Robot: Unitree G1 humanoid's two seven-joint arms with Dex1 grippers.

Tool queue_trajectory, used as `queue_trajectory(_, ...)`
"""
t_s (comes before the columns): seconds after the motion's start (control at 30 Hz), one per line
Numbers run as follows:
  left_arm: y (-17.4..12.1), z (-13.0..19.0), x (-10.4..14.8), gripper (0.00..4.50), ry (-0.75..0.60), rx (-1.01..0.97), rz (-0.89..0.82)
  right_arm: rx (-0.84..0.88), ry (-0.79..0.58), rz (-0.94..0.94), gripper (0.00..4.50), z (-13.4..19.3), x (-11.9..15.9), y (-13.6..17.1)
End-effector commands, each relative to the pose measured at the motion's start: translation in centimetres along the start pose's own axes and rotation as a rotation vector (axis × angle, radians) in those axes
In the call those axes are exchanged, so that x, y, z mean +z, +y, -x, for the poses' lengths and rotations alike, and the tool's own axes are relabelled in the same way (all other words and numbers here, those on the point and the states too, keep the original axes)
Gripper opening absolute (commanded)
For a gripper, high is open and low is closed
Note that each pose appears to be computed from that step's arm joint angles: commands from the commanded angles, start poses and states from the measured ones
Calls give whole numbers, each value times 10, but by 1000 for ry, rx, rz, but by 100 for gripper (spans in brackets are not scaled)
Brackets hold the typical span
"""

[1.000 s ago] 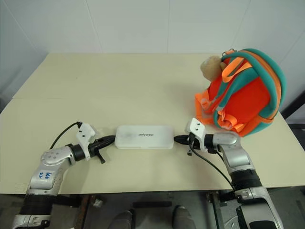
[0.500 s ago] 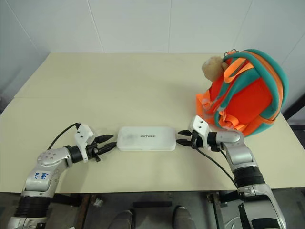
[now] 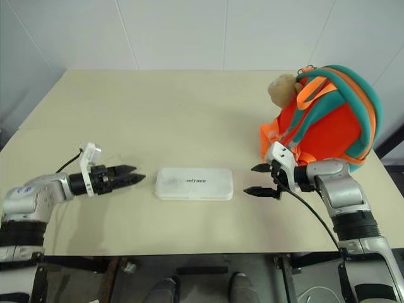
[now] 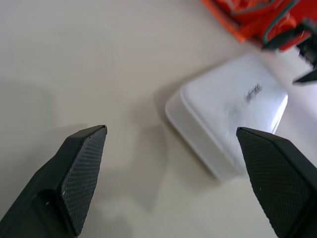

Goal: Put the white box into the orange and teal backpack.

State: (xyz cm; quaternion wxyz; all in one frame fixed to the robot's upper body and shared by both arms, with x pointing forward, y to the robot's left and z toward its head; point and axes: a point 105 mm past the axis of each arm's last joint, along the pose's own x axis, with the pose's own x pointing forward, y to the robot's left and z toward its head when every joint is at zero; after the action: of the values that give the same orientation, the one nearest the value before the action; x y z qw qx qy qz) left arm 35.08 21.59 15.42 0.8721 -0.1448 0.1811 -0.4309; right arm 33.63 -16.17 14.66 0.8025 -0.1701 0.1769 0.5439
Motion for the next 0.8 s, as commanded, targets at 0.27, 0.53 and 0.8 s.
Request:
queue_trajectory(0.27,-23,-14,-33,449,256,-162,323,59,24,-9,449,-19,2,14)
queue_trajectory(0.53,-19,-26,-42,449,258,-155,369,66,-21,-7,449,-36,7,15)
queue_trajectory(0.8,-31,-36,-55,449,291,-233,480,72,-72,52,449,-47,17,17)
